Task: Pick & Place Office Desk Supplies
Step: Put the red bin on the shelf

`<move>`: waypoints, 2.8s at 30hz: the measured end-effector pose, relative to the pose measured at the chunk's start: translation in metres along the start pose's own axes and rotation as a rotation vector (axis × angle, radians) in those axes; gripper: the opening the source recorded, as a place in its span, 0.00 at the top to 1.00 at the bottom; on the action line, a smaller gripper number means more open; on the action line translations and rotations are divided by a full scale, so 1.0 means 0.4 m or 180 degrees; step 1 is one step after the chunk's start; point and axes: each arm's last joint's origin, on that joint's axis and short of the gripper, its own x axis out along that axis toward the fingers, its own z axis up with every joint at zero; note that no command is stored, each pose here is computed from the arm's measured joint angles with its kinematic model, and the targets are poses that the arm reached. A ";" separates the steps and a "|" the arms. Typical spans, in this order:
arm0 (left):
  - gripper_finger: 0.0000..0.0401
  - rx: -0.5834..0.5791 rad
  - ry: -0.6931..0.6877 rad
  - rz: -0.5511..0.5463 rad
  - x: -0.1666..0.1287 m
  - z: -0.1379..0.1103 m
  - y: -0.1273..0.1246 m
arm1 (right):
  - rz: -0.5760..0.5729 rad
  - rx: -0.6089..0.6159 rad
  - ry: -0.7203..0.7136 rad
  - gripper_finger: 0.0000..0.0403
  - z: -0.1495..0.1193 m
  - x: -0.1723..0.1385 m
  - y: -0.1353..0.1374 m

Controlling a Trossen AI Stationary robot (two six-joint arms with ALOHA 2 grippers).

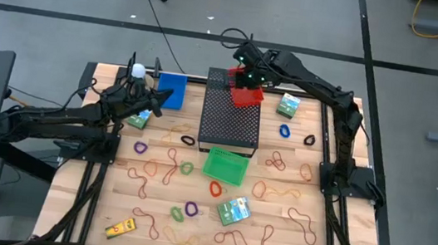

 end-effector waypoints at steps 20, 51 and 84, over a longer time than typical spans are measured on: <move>0.95 -0.0127 0.0042 -0.0146 0.000 0.001 -0.004 | -0.0207 -0.0556 -0.0024 0.56 0.031 0.011 -0.147; 0.95 -0.0226 0.0040 -0.0136 0.000 0.001 -0.004 | -0.0512 0.0443 -0.0132 0.98 0.022 0.088 -0.201; 0.95 -0.0208 0.0107 -0.0190 0.000 -0.002 -0.005 | -0.0847 0.0768 -0.0213 0.94 0.022 0.083 -0.227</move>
